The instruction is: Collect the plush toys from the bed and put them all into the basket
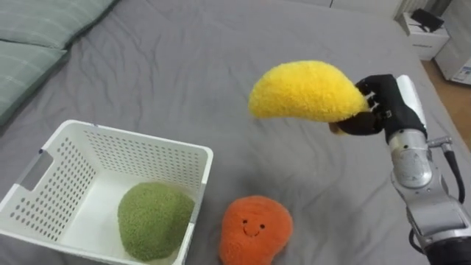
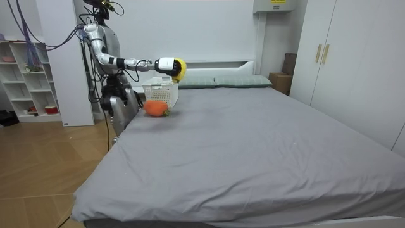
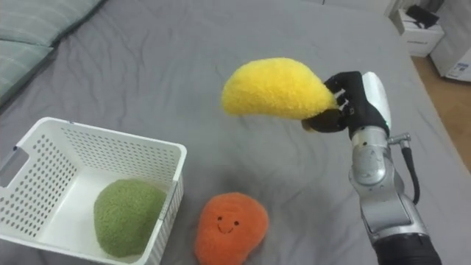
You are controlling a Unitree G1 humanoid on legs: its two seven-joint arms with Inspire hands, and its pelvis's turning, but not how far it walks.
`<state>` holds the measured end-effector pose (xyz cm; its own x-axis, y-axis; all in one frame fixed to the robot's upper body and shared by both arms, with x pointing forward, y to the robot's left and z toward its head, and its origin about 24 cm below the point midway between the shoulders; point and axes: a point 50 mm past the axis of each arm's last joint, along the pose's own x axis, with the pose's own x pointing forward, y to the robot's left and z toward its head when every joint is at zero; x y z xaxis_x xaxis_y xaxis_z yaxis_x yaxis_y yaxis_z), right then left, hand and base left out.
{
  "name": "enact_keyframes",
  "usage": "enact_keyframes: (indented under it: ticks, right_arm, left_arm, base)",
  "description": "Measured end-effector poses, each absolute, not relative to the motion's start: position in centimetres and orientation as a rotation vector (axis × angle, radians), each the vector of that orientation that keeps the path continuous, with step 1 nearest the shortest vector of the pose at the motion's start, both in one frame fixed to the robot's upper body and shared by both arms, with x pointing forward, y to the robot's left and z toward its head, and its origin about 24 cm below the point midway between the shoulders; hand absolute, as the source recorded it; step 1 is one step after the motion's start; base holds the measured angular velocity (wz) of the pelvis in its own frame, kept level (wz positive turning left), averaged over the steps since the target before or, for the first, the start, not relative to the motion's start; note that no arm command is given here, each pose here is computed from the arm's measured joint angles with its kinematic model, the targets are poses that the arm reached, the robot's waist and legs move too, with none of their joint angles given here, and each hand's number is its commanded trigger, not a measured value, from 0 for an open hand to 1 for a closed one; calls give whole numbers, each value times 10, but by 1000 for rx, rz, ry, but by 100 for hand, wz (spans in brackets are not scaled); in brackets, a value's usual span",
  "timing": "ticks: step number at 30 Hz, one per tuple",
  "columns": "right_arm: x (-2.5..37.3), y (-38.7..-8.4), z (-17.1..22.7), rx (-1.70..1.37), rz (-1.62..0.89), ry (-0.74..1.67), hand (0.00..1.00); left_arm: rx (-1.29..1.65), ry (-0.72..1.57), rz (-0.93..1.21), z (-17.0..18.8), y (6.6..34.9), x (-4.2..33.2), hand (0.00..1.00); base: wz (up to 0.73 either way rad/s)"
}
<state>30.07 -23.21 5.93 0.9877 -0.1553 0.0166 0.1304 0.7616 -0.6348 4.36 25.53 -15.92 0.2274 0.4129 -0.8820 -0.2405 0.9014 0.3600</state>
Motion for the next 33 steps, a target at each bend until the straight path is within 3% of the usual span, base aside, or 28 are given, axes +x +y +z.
enact_keyframes:
  ticks: [19,33]
  right_arm:
    - [297,-180,87,-663,89,-100,100]
    - [285,-118,87,-722,342,-147,100]
  left_arm:
    - [173,1253,434,-159,252,48,0]
    - [269,1255,347,-160,246,51,0]
  base:
    - [0]
    - [4]
